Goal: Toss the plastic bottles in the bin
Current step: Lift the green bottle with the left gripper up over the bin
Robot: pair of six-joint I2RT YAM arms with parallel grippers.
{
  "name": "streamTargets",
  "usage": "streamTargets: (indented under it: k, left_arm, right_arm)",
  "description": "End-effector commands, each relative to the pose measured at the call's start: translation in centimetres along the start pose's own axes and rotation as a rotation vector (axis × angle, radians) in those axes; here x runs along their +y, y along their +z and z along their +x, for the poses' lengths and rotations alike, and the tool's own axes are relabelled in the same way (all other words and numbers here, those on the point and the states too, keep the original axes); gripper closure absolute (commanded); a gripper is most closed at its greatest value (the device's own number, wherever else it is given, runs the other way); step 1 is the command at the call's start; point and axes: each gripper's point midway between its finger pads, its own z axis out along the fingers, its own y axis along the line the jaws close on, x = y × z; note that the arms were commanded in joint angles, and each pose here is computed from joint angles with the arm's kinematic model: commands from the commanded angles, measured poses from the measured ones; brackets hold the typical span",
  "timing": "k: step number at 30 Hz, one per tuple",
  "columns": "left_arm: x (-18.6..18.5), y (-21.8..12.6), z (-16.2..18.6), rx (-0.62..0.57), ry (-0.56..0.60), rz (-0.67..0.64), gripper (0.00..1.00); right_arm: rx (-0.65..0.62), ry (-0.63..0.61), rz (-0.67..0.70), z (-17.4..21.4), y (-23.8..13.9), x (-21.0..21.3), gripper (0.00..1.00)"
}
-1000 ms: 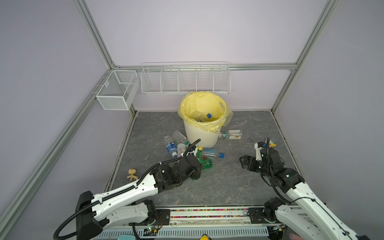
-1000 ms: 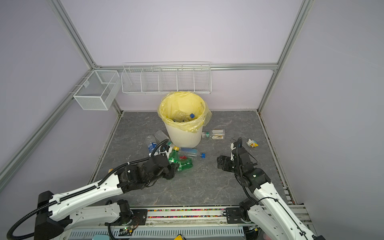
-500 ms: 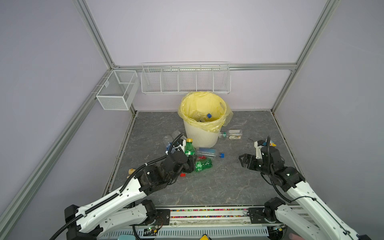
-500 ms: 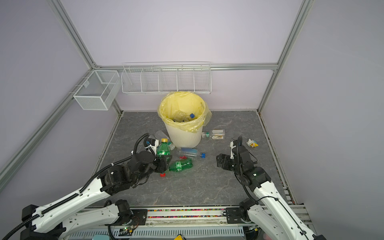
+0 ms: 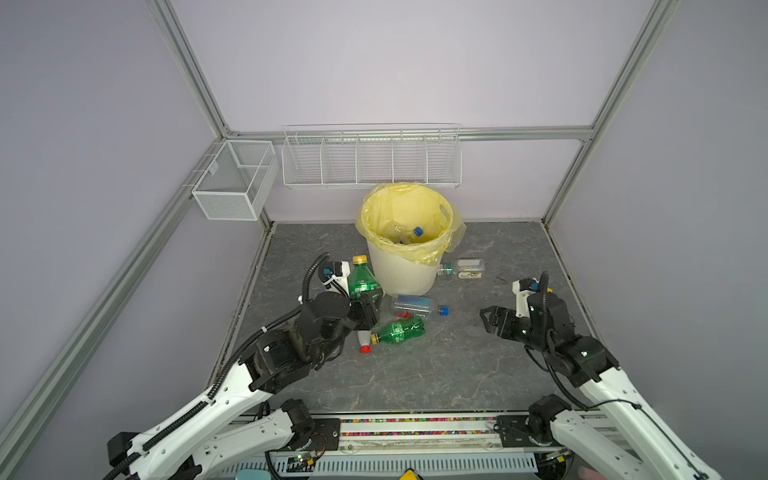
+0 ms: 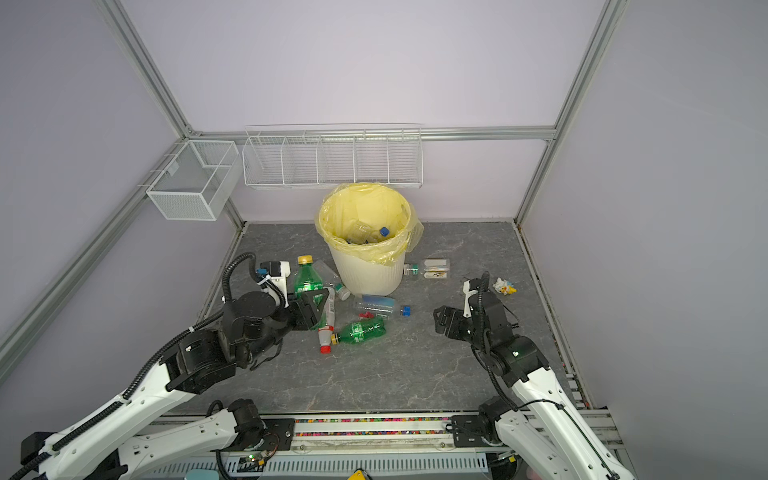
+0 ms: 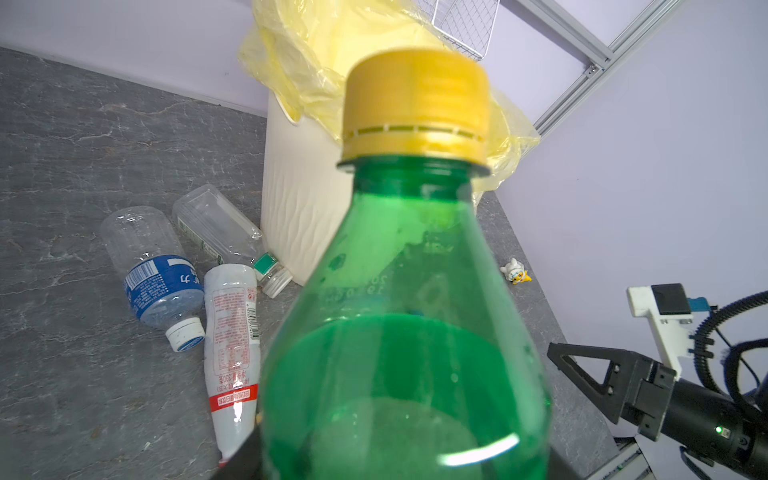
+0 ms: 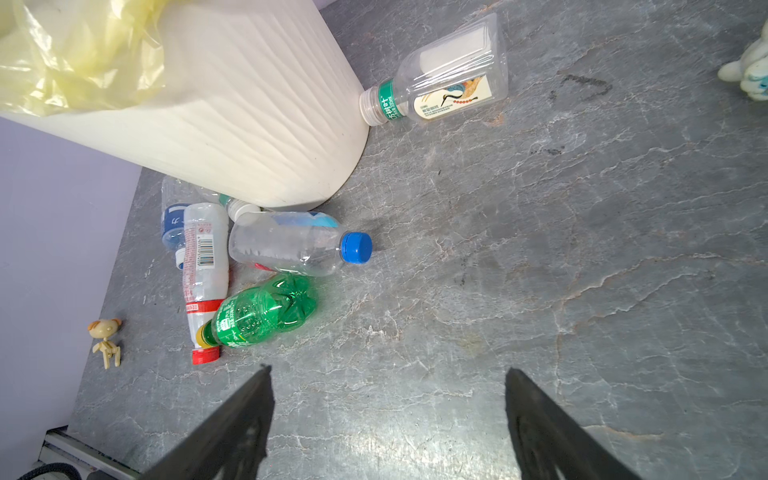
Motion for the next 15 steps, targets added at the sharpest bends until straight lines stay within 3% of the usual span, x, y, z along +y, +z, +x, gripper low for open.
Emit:
streamTargets:
  k: [1, 9, 15]
  left_arm:
    - [0.4, -1.1, -1.0, -0.026, -0.01, -0.01, 0.41]
    - [0.9, -1.6, -1.4, -0.04, -0.007, -0.027, 0.41]
    - [-0.7, -0.4, -3.6, -0.039, 0.019, -0.028, 0.41]
  right_arm:
    - [-0.006, 0.011, 0.0, -0.3, -0.3, 0.0, 0.12]
    - [-0.003, 0.014, -0.014, 0.0, -0.5, 0.2, 0.12]
    - [-0.01, 0.015, -0.012, 0.2, -0.7, -0.1, 0.12]
